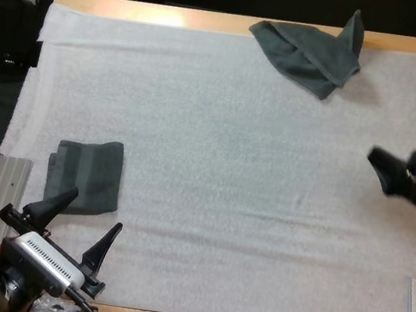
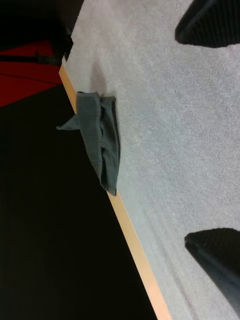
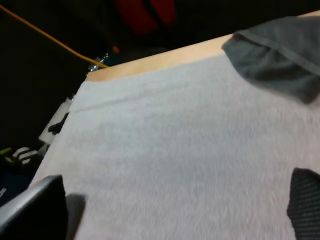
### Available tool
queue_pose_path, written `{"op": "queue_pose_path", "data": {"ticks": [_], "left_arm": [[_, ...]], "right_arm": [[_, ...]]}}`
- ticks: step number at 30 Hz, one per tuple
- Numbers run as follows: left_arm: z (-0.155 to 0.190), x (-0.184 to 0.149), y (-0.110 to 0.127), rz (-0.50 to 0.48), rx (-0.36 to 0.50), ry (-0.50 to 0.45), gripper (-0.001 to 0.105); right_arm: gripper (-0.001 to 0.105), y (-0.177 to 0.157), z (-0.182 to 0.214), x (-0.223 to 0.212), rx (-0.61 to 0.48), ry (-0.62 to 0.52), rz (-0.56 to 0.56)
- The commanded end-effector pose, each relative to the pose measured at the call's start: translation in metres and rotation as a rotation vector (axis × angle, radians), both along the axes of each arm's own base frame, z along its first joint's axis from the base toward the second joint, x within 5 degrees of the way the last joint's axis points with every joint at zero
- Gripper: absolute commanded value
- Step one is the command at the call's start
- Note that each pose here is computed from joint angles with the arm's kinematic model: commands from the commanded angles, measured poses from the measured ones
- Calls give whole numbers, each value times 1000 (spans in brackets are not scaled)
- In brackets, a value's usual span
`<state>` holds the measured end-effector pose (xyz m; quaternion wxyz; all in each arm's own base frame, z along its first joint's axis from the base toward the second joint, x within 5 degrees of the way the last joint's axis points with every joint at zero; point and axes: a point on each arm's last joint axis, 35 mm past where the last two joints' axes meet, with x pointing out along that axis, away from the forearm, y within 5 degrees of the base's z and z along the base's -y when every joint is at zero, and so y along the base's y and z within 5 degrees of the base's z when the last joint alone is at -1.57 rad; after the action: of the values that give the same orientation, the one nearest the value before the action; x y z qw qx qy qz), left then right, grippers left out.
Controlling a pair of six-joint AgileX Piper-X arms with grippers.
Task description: Pick towel from pile, fold and stack
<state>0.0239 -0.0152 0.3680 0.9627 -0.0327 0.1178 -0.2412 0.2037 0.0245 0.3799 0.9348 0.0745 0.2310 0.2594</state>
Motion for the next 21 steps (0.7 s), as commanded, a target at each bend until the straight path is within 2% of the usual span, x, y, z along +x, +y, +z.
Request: {"op": "queue_pose_path", "data": {"ticks": [1, 4, 10, 16, 21], "left_arm": [[3, 0, 0, -9, -12, -11, 71], [3, 0, 0, -9, -12, -11, 71], [3, 0, 0, -9, -11, -9, 71], [2, -1, 0, -9, -9, 0, 71], [2, -1, 0, -9, -9, 0, 71]], "right_arm": [[86, 8, 2, 16, -16, -30, -16], [86, 23, -10, 49, -52, 0, -76], [86, 35, -31, 106, -32, 81, -261], [86, 42, -56, 158, -57, 150, -351], [86, 48, -84, 197, -54, 224, -381]]}}
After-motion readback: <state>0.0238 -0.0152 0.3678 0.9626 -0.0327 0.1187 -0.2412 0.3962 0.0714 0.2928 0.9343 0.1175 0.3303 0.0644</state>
